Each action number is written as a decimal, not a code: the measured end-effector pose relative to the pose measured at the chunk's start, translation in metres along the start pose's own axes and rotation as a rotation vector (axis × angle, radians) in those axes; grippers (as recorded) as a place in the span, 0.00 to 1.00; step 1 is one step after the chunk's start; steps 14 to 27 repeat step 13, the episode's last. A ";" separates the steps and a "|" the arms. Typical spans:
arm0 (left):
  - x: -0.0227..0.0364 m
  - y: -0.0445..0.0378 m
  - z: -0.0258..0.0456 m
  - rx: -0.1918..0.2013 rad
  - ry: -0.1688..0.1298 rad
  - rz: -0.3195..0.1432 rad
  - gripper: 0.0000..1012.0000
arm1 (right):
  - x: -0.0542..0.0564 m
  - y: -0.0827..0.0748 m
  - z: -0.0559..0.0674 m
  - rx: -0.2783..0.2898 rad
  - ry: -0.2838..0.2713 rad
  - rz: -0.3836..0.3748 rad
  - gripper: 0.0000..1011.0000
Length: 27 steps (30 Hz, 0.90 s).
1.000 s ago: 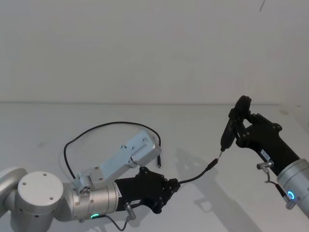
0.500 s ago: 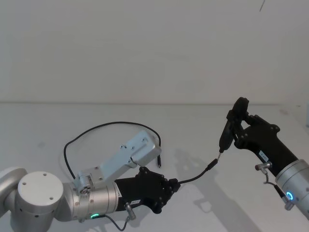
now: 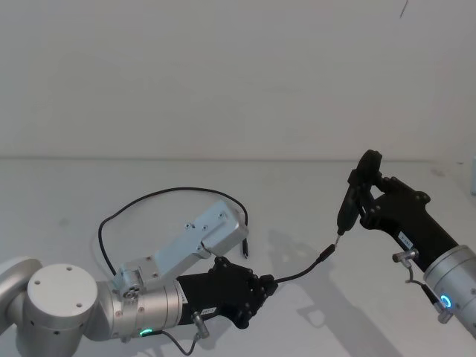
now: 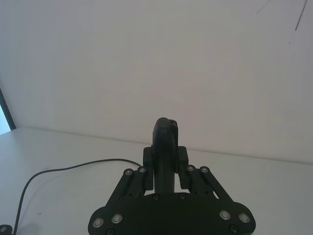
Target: Pick up the data cable with the one hand.
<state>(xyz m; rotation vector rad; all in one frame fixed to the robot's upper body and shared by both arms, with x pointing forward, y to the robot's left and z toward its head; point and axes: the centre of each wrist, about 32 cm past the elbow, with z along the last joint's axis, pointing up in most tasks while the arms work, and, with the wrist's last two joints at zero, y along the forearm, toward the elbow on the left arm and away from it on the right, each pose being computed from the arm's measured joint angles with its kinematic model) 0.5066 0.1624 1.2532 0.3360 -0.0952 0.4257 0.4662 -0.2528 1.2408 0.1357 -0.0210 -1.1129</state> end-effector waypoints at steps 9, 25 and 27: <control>0.0000 0.0000 0.0000 0.000 0.000 0.000 0.04 | 0.000 0.000 0.000 0.001 0.000 0.001 0.28; 0.0000 0.0000 0.0000 0.000 0.000 0.000 0.04 | 0.000 0.000 0.000 0.001 0.000 0.002 0.28; 0.0000 0.0000 0.0000 0.000 0.000 0.000 0.04 | 0.000 0.000 0.000 0.001 0.000 0.002 0.28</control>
